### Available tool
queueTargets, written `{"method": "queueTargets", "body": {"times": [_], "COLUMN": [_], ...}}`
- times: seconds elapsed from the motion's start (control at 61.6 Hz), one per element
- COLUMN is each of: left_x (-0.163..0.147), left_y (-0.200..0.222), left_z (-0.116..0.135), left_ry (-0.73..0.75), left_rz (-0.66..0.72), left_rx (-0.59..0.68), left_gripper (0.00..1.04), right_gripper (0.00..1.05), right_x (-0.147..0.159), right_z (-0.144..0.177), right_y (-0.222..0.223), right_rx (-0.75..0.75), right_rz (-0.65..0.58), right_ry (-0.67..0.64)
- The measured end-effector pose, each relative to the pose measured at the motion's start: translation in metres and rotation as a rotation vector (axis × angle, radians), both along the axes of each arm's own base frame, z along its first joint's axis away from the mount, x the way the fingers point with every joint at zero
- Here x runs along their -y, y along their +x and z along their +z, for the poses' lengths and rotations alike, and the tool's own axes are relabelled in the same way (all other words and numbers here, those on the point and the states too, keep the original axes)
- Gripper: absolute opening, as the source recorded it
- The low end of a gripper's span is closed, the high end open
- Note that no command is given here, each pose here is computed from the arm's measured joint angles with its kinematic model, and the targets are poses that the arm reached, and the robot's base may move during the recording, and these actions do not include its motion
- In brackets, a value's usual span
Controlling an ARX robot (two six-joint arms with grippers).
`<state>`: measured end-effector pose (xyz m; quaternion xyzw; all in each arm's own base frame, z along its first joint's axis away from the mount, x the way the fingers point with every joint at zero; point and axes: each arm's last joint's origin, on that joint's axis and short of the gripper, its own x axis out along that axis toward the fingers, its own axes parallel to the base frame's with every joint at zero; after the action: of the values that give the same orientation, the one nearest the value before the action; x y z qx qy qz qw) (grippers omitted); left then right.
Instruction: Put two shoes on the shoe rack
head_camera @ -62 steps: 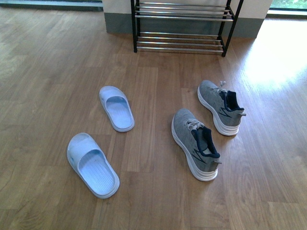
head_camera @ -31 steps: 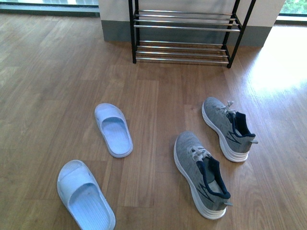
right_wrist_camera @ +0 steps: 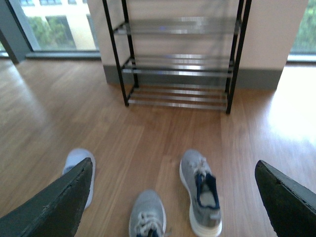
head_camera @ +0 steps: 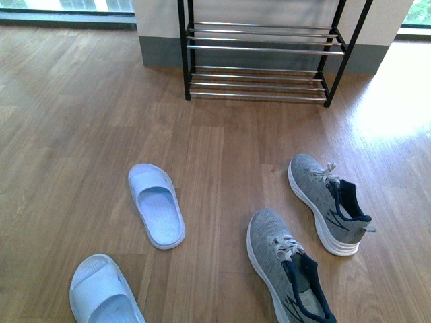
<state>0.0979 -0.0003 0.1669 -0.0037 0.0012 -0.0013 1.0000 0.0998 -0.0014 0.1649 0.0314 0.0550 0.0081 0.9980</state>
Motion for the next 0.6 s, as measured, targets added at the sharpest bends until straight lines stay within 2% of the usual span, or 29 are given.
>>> {"method": "queueTargets", "body": {"times": [0.162, 0.324, 0.487, 0.6], "left_x": [0.0, 0.0, 0.0, 0.0], "left_y": [0.0, 0.0, 0.0, 0.0], "left_z": [0.0, 0.0, 0.0, 0.0], "left_ry": [0.0, 0.0, 0.0, 0.0], "left_rz": [0.0, 0.0, 0.0, 0.0], "left_rx": [0.0, 0.0, 0.0, 0.0], "left_gripper": [0.95, 0.95, 0.95, 0.95], "right_gripper": [0.95, 0.95, 0.95, 0.95], "right_x": [0.012, 0.037, 0.057, 0.067], "right_z": [0.013, 0.012, -0.029, -0.075], "right_y": [0.023, 0.076, 0.147, 0.189], "right_rx": [-0.118, -0.212, -0.394, -0.544], "right_rz": [-0.011, -0.064, -0.045, -0.023], "right_ry": [0.046, 0.034, 0.017, 0.001]}}
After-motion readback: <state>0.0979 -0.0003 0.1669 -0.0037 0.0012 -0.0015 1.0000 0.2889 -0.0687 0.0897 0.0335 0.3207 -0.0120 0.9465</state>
